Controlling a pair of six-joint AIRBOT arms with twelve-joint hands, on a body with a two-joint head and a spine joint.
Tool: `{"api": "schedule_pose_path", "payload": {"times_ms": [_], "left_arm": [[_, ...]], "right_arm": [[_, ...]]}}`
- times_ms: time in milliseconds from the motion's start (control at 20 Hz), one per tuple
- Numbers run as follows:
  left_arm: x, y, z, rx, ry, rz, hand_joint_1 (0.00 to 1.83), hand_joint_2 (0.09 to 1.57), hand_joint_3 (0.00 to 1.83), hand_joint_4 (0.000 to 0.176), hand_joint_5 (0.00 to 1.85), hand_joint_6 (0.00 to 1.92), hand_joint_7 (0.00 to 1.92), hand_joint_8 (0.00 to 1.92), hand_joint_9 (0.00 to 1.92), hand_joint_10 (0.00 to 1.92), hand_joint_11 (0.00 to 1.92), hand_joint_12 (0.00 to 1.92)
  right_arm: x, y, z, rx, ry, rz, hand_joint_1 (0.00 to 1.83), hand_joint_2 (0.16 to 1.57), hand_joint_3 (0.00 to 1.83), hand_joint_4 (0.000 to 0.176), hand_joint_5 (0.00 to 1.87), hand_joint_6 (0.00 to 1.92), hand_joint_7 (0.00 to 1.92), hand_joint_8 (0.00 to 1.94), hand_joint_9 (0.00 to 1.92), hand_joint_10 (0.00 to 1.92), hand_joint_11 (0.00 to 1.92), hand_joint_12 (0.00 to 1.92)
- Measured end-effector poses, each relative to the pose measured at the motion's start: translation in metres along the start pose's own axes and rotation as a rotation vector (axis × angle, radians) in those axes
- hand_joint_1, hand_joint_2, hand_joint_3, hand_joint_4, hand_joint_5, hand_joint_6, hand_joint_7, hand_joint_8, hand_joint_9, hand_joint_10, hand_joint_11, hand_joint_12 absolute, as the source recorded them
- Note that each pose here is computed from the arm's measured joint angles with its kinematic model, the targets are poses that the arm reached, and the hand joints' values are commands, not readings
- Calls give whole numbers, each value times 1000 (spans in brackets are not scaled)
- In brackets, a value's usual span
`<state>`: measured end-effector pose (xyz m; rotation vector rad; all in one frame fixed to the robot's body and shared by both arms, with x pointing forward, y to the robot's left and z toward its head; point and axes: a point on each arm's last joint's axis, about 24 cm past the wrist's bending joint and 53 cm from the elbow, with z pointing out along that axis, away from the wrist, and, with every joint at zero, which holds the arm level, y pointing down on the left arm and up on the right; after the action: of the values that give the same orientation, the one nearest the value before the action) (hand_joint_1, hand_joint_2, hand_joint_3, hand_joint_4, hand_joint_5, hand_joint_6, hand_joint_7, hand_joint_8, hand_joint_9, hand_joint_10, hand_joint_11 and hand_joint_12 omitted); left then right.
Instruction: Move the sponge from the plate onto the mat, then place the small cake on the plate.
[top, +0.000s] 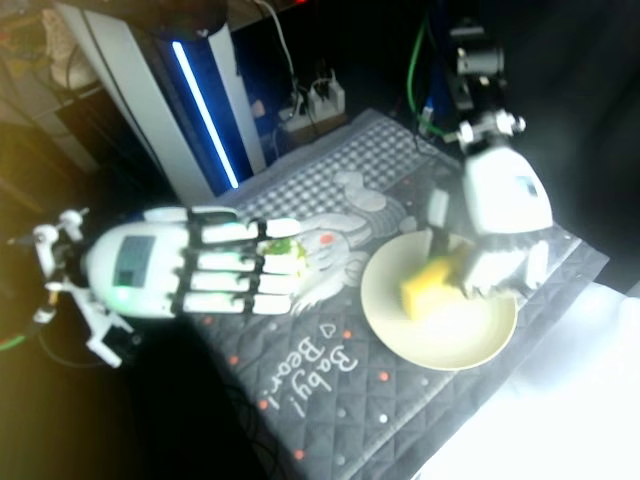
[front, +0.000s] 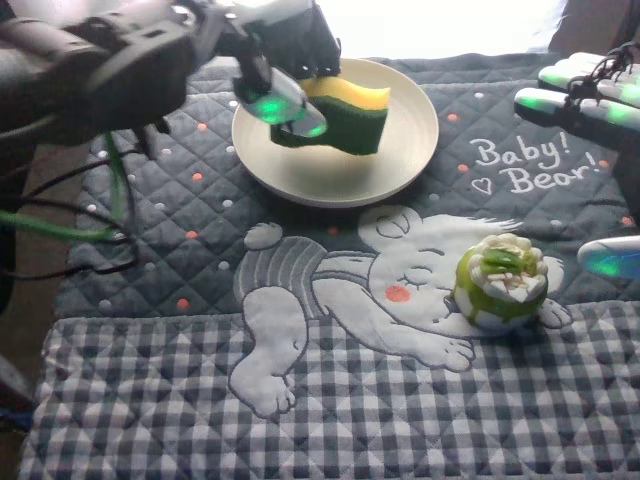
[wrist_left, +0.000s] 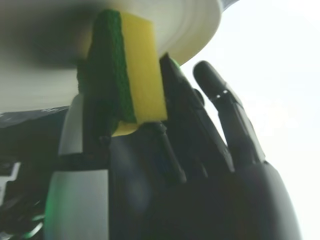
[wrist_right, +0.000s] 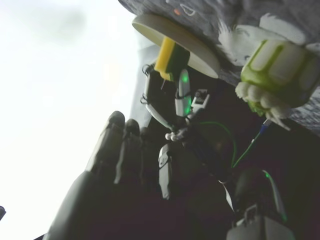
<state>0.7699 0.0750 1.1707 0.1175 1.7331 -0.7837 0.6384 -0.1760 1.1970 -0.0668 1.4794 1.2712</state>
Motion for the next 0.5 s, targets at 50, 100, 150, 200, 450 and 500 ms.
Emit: {"api": "schedule_pose_path", "payload": {"times_ms": [50, 100, 150, 200, 450, 500], "left_arm": [[-11, -8, -12, 31, -30, 23, 1274, 1028, 0, 0, 1228, 387, 1183, 808, 1265, 47, 515, 1251], [-27, -12, -29, 59, -72, 52, 1256, 1032, 4, 0, 1185, 532, 1179, 749, 1187, 17, 418, 1275], [-40, -21, -48, 94, -109, 80, 1256, 1032, 0, 3, 1195, 520, 1178, 751, 1187, 16, 471, 1273], [-49, -27, -63, 120, -139, 99, 1270, 1044, 0, 0, 1248, 338, 1112, 951, 1289, 82, 624, 1538], [-43, -37, -147, 190, -168, 125, 1289, 1045, 0, 0, 1306, 144, 1098, 1050, 980, 1080, 731, 1575], [-38, -35, -158, 192, -157, 110, 1282, 1069, 1, 0, 1329, 64, 1007, 1214, 986, 1284, 854, 1727]], "right_arm": [[0, 0, 0, -1, 0, 2, 345, 1109, 2, 176, 0, 0, 0, 0, 0, 0, 32, 15], [0, 0, 0, -1, 1, 6, 363, 1108, 1, 176, 0, 0, 0, 0, 0, 0, 43, 19], [0, 0, 0, 1, 0, 6, 322, 1111, 2, 176, 0, 0, 0, 0, 0, 0, 59, 26], [-2, 0, -1, 3, -3, 8, 298, 1113, 3, 172, 0, 0, 0, 0, 0, 0, 46, 20], [-1, 3, 0, 2, -10, 25, 314, 1128, 4, 157, 0, 0, 0, 0, 0, 0, 0, 0], [-1, 2, 0, 4, -12, 26, 431, 1133, 3, 135, 12, 4, 0, 0, 0, 0, 26, 11]]}}
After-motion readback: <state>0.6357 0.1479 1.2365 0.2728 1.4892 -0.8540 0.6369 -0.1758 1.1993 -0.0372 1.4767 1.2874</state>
